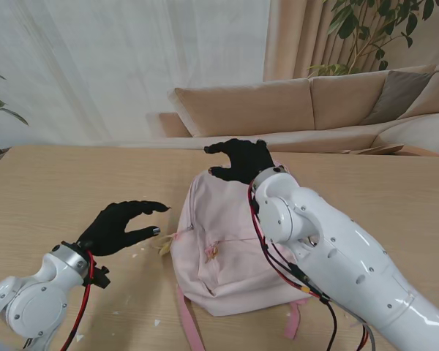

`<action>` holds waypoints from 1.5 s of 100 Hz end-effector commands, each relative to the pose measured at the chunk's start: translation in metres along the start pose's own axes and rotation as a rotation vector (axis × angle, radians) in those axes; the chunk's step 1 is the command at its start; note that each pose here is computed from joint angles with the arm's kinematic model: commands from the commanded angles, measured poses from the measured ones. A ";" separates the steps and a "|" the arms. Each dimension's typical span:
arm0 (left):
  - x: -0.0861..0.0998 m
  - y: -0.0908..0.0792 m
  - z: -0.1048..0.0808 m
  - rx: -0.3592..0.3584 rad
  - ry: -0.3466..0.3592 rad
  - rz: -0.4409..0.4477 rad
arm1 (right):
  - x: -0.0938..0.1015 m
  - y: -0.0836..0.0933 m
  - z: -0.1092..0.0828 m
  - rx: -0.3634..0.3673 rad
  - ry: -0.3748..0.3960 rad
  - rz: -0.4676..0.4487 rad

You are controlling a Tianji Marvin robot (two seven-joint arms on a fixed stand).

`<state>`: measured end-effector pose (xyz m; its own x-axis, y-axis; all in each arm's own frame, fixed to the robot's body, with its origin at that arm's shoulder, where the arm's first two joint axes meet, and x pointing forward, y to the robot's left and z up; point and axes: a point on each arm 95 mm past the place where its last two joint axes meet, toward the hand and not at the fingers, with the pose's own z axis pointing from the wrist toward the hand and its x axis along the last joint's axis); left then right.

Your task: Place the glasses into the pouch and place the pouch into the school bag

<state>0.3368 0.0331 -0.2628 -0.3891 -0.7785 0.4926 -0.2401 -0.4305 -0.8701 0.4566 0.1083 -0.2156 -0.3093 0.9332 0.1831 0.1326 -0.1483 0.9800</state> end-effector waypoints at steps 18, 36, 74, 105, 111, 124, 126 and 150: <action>0.006 0.012 -0.004 0.020 0.014 -0.003 | 0.009 -0.033 -0.048 0.009 0.041 0.059; 0.011 0.030 -0.007 0.105 0.004 -0.119 | 0.014 -0.054 -0.080 -0.029 0.062 0.164; 0.019 0.069 -0.015 0.285 -0.040 -0.329 | 0.008 -0.103 -0.122 -0.056 0.131 0.431; 0.019 0.073 -0.009 0.244 -0.053 -0.354 | 0.003 -0.124 -0.122 -0.038 0.140 0.578; 0.020 0.073 -0.009 0.220 -0.053 -0.341 | 0.002 -0.124 -0.121 -0.039 0.157 0.603; 0.021 0.076 -0.005 0.202 -0.048 -0.332 | -0.002 -0.125 -0.119 -0.055 0.164 0.617; 0.022 0.077 -0.005 0.200 -0.047 -0.331 | -0.002 -0.124 -0.119 -0.055 0.165 0.620; 0.024 0.078 -0.003 0.191 -0.026 -0.339 | -0.006 -0.125 -0.121 -0.044 0.179 0.631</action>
<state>0.3080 -0.0140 -0.3195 -0.2865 -0.6018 0.7455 -0.1624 -0.7363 -0.6568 0.3317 0.0794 -0.3272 -0.3351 0.6013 0.7253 0.2863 -0.6685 0.6864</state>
